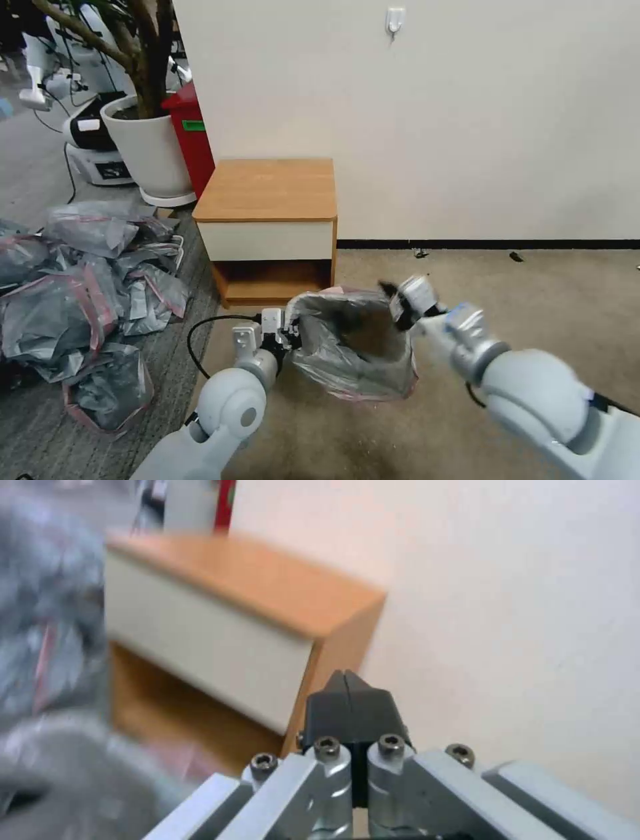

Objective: Pick up the garbage bag from the table and place it over the trash can.

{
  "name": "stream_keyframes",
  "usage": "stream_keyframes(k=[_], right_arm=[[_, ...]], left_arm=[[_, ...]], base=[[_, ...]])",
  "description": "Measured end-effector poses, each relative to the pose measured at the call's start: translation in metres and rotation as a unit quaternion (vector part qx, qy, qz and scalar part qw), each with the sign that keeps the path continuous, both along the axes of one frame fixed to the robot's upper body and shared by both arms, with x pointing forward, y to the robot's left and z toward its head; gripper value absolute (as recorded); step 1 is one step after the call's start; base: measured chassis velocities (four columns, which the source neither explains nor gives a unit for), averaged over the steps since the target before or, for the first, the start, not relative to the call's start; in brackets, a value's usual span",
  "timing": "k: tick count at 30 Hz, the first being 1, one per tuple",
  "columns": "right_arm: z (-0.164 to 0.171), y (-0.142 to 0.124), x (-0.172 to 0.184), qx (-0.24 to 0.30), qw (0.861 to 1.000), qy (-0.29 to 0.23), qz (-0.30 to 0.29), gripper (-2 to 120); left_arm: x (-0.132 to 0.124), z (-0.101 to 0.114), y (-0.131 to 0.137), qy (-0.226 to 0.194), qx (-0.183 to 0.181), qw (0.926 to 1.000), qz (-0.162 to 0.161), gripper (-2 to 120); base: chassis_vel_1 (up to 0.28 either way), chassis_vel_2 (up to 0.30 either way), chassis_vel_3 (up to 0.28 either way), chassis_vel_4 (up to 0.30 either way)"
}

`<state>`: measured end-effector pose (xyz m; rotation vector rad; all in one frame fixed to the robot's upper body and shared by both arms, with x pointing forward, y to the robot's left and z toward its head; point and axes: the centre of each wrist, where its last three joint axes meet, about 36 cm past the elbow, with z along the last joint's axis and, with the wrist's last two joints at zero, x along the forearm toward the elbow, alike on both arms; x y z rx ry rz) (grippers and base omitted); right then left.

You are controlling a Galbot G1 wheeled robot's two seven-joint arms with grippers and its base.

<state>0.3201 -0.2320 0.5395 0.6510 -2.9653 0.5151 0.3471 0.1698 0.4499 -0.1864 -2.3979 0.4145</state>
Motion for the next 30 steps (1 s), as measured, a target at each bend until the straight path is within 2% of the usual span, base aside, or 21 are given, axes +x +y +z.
stream_keyframes(k=[3, 7, 15, 21, 25, 29, 30], right_arm=[[-0.019, 0.004, -0.009, 0.061, 0.997, -0.046, -0.013, 0], [-0.040, 0.011, -0.014, 0.096, 0.992, -0.078, -0.024, 0], [-0.059, 0.016, -0.010, 0.130, 0.983, -0.115, -0.060, 0], [-0.064, 0.018, -0.007, 0.136, 0.981, -0.120, -0.074, 9], [-0.068, 0.021, -0.007, 0.140, 0.980, -0.118, -0.081, 25], [-0.068, 0.022, -0.007, 0.141, 0.980, -0.117, -0.081, 33], [-0.069, 0.023, -0.007, 0.142, 0.980, -0.116, -0.082, 39]], left_arm=[[0.001, 0.005, 0.008, 0.033, -0.011, 0.9992, 0.020, 1], [0.005, 0.005, 0.010, 0.060, -0.025, 0.9975, 0.030, 1], [0.011, -0.006, 0.007, 0.094, -0.033, 0.9946, 0.030, 1], [0.011, -0.013, 0.004, 0.106, -0.028, 0.9936, 0.025, 1], [0.012, -0.021, 0.004, 0.115, -0.020, 0.9928, 0.025, 1], [0.012, -0.024, 0.003, 0.118, -0.019, 0.9925, 0.025, 1], [0.012, -0.026, 0.002, 0.120, -0.018, 0.9923, 0.026, 1]], base=[[0.000, 0.000, 0.000, 0.000], [0.000, 0.000, 0.000, 0.000], [0.000, 0.000, 0.000, 0.000], [0.000, 0.000, 0.000, 0.000], [0.000, 0.000, 0.000, 0.000], [0.000, 0.000, 0.000, 0.000], [0.000, 0.000, 0.000, 0.000]])
